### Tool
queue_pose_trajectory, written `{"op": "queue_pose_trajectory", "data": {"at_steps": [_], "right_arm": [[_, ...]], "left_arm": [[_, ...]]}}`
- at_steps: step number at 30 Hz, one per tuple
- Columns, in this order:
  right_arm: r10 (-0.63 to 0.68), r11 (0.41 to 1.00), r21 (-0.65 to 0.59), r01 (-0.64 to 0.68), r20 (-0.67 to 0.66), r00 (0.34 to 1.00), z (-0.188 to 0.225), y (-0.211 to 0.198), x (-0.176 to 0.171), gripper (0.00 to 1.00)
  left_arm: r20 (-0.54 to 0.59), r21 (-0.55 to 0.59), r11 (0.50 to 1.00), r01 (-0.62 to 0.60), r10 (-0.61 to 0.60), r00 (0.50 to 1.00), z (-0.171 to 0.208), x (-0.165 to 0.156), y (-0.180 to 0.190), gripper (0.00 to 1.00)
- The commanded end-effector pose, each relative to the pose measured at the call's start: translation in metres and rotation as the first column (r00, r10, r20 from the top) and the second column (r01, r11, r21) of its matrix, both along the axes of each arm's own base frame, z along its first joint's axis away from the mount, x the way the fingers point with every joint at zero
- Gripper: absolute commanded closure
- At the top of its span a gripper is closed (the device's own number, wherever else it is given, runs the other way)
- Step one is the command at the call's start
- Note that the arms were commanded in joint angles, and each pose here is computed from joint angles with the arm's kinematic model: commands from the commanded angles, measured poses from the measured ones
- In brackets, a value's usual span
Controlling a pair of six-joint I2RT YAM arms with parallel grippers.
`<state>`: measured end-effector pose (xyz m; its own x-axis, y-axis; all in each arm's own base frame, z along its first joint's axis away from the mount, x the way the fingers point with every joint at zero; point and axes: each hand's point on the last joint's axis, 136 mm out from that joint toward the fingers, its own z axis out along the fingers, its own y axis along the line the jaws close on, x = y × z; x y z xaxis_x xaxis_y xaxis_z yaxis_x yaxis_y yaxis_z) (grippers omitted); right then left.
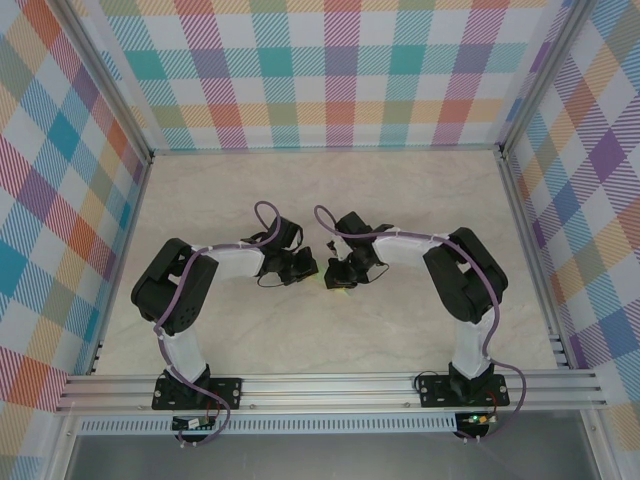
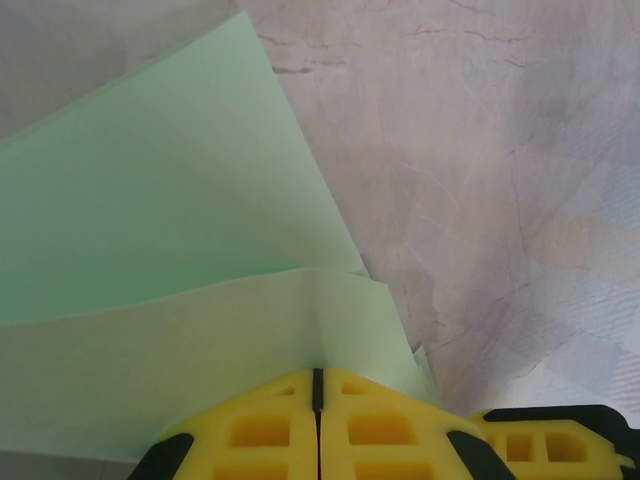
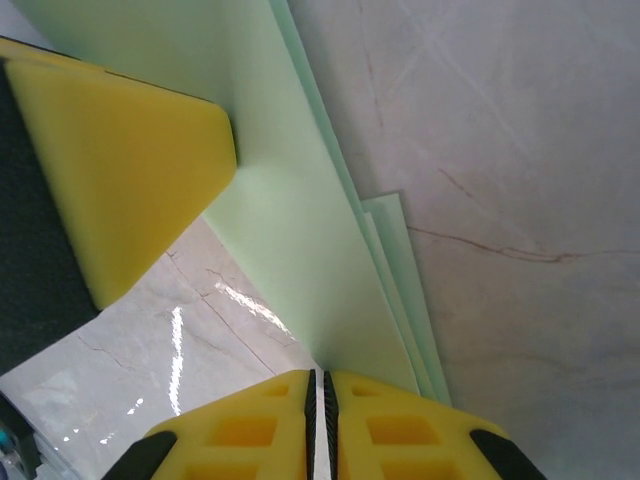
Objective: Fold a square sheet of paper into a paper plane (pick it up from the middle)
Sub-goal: Fold the wing for the fifth time at the center of the table.
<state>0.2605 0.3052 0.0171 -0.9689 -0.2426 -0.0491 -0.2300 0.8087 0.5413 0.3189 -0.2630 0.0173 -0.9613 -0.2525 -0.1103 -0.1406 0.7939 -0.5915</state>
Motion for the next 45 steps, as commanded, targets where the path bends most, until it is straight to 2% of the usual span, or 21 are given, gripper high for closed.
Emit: {"op": "queue_pose_trajectory", "data": {"at_steps": [1, 7, 9, 16, 27, 35, 45], "right_arm": [[-0.028, 1.0, 0.008, 0.028, -0.054, 0.998, -0.012, -0.009, -0.006, 0.86], [0.002, 0.989, 0.146, 0.001, -0.018, 1.0, 0.024, 0.013, 0.003, 0.85], [0.003, 0.988, 0.153, -0.002, -0.011, 1.0, 0.026, 0.018, 0.009, 0.85], [-0.028, 0.997, 0.069, 0.03, -0.029, 0.999, -0.003, 0.012, 0.017, 0.85], [-0.046, 0.997, -0.067, 0.043, -0.052, 0.998, -0.033, -0.015, 0.005, 0.86], [-0.052, 0.995, -0.09, 0.046, -0.064, 0.997, -0.038, -0.021, 0.001, 0.87], [-0.052, 0.994, -0.1, 0.045, -0.071, 0.996, -0.041, -0.023, 0.0, 0.87]], "left_arm": [[-0.123, 0.183, 0.983, -0.005, 0.028, 0.992, -0.052, -0.027, 0.033, 0.94], [-0.122, 0.176, 0.984, -0.001, 0.022, 0.992, -0.05, -0.027, 0.032, 0.94], [-0.12, 0.174, 0.985, 0.0, 0.021, 0.992, -0.05, -0.027, 0.031, 0.94], [-0.123, 0.171, 0.985, 0.004, 0.017, 0.992, -0.05, -0.028, 0.031, 0.94], [-0.083, 0.192, 0.981, 0.039, -0.023, 0.996, -0.04, -0.022, 0.032, 0.94], [0.026, 0.168, 0.984, 0.063, -0.068, 0.997, -0.023, -0.009, 0.038, 0.94], [0.029, 0.162, 0.987, -0.017, 0.012, 0.999, -0.026, -0.002, 0.066, 0.94]]}}
